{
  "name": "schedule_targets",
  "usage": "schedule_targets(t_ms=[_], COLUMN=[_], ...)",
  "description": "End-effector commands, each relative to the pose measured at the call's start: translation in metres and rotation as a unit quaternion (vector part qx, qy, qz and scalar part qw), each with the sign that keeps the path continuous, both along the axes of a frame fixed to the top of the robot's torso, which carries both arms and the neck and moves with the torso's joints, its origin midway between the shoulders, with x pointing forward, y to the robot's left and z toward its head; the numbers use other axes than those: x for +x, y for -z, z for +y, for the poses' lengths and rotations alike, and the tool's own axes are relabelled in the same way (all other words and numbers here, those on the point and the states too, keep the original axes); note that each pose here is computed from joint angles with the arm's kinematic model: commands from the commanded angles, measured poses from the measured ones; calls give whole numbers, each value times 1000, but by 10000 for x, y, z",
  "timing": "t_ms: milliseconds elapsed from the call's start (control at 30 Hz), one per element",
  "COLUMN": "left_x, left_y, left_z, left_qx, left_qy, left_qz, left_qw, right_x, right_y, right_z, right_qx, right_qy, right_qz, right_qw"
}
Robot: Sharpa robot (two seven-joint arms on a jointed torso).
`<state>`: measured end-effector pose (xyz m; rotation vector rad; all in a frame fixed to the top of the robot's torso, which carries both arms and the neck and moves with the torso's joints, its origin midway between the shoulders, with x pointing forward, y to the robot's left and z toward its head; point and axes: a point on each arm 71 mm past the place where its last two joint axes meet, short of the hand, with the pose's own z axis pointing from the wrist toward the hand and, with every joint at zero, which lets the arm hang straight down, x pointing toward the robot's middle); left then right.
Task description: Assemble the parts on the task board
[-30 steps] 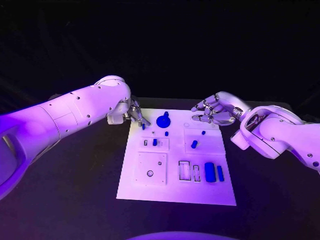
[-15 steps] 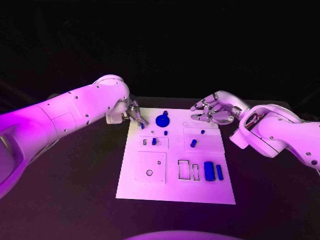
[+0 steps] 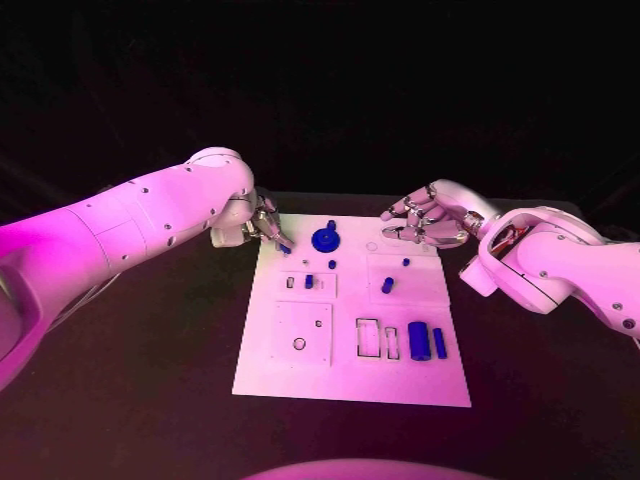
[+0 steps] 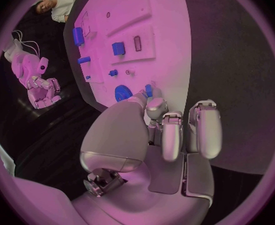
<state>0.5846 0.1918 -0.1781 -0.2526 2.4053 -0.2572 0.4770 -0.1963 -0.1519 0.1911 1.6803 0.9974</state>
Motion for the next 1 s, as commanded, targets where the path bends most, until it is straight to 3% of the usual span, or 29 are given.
schedule_targets(t_ms=[33,333,600,767,1000], left_x=[-28,-100,-230,-368,-436], left_y=[-15,-83,-148,-103,-54], left_z=[-29,24,33,11,44], left_qx=[-40,-74,-66,-58,-51], left_qy=[-2,-3,41,80,95], left_qz=[15,-17,-61,-74,-72], left_qw=[999,997,995,992,992], right_x=[-7,-9,-10,-9,-11], right_y=[-3,-14,-34,-40,-42], right_z=[14,-8,-30,-50,-53], right_qx=[-1,1,3,2,2], right_qy=[-7,-4,2,6,7], right_qz=[-5,-11,-26,-31,-32], right_qw=[1000,1000,1000,999,999])
